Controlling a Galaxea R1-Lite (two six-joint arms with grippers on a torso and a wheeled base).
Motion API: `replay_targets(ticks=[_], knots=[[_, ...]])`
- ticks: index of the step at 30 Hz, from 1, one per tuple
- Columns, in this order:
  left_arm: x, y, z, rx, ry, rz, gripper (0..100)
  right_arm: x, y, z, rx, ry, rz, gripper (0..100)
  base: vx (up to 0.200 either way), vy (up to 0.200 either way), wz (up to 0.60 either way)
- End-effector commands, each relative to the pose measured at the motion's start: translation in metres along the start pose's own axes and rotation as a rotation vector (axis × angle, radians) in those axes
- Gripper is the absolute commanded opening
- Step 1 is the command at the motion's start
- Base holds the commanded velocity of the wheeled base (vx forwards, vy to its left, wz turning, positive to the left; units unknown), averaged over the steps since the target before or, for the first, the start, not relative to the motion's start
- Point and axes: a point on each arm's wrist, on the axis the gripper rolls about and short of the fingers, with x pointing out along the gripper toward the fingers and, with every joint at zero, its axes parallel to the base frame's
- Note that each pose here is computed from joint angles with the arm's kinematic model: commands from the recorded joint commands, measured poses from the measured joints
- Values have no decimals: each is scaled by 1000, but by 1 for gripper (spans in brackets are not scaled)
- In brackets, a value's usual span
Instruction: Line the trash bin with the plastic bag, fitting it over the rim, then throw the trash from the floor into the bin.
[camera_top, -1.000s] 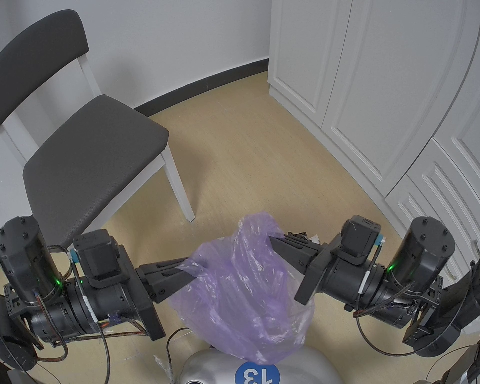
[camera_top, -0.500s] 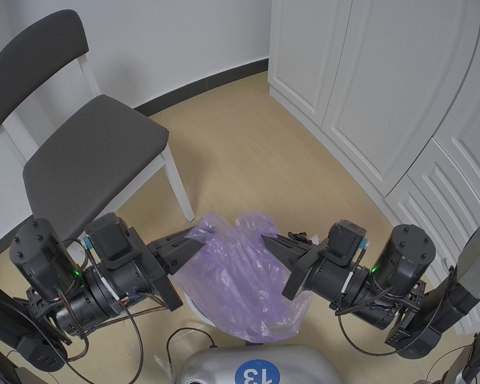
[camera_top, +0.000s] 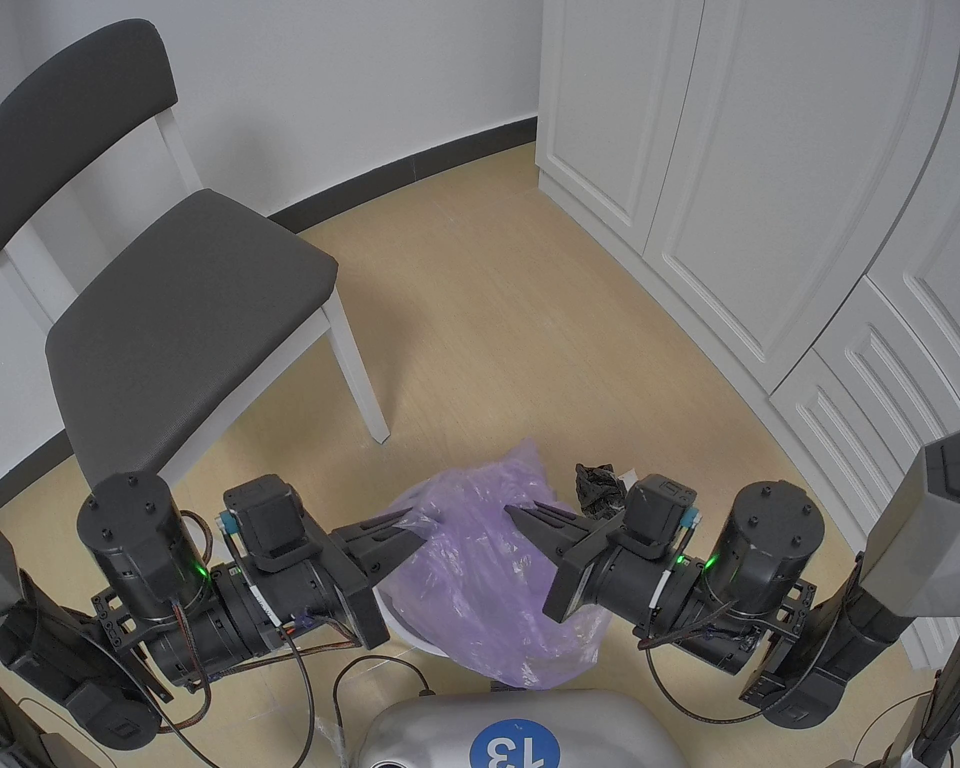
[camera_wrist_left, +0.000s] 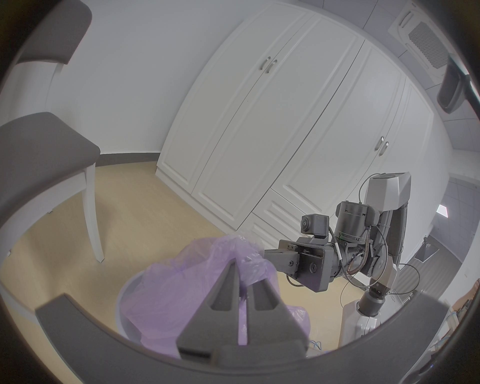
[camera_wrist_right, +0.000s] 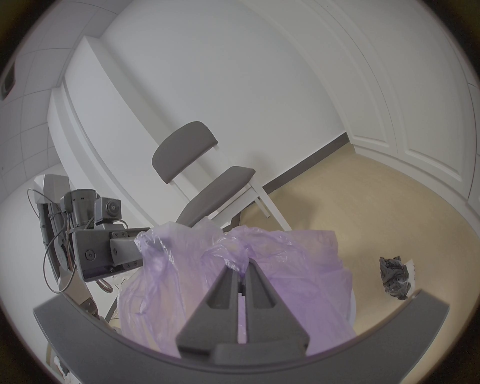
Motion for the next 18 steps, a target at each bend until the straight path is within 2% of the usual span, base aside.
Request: replay_targets(ticks=[1, 18], knots=[[2, 1, -4, -4, 17, 3, 0, 1, -1, -8, -2, 26, -2, 0, 0, 0, 0], [10, 6, -16, -21, 64, 13, 0, 6, -3, -24, -9, 59, -3, 0, 0, 0, 0]])
